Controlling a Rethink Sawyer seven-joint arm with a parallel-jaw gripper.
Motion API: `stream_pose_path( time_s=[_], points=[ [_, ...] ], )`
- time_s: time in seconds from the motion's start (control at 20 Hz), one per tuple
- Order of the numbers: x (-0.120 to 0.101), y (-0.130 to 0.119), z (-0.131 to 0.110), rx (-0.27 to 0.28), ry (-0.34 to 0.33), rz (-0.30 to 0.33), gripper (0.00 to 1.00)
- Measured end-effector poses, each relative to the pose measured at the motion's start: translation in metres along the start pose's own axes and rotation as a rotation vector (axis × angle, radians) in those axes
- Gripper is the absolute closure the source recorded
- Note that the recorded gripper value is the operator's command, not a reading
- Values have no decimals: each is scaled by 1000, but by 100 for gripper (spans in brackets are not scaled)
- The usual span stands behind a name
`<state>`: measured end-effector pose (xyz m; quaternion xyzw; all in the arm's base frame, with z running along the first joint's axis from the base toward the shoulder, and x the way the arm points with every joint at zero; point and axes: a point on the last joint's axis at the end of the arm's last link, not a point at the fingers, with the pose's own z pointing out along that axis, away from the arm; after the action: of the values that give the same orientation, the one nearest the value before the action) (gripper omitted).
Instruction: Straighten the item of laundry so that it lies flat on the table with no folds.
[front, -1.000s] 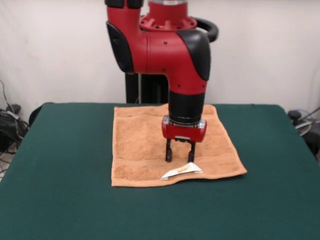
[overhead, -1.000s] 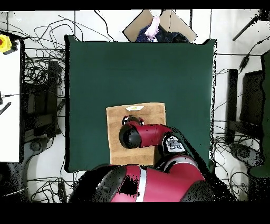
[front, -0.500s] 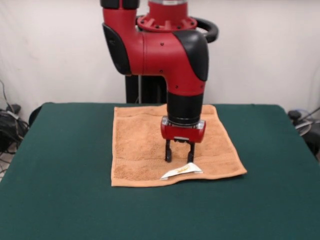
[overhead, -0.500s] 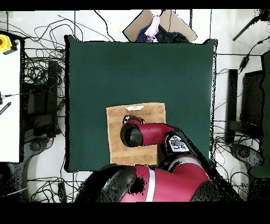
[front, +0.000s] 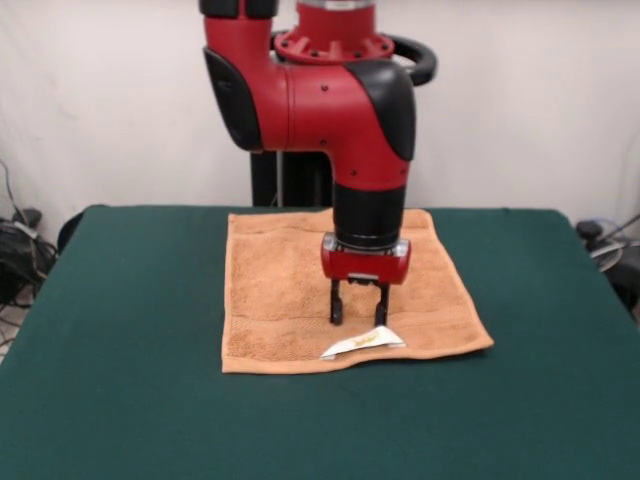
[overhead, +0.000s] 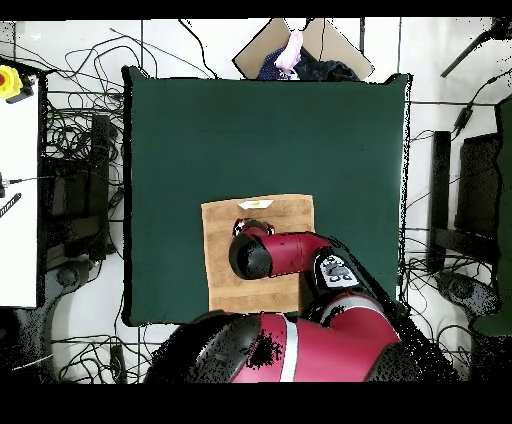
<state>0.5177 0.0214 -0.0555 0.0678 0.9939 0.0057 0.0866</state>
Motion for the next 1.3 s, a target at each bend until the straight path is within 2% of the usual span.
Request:
stream_pose_path(
  time_s=[0.3,0.6,1.05,1.15,1.3],
  points=[
    [1,-1,-1,-7,-9,-44,0],
    [-9,-2,-2,-4,-34,-47,0],
    [-49,-2,-23,4,-140,-58,0],
    [-65,-5,-29,10,-173,-60,0],
    [-74,-6,-31,13,-191,-60,0]
  ],
)
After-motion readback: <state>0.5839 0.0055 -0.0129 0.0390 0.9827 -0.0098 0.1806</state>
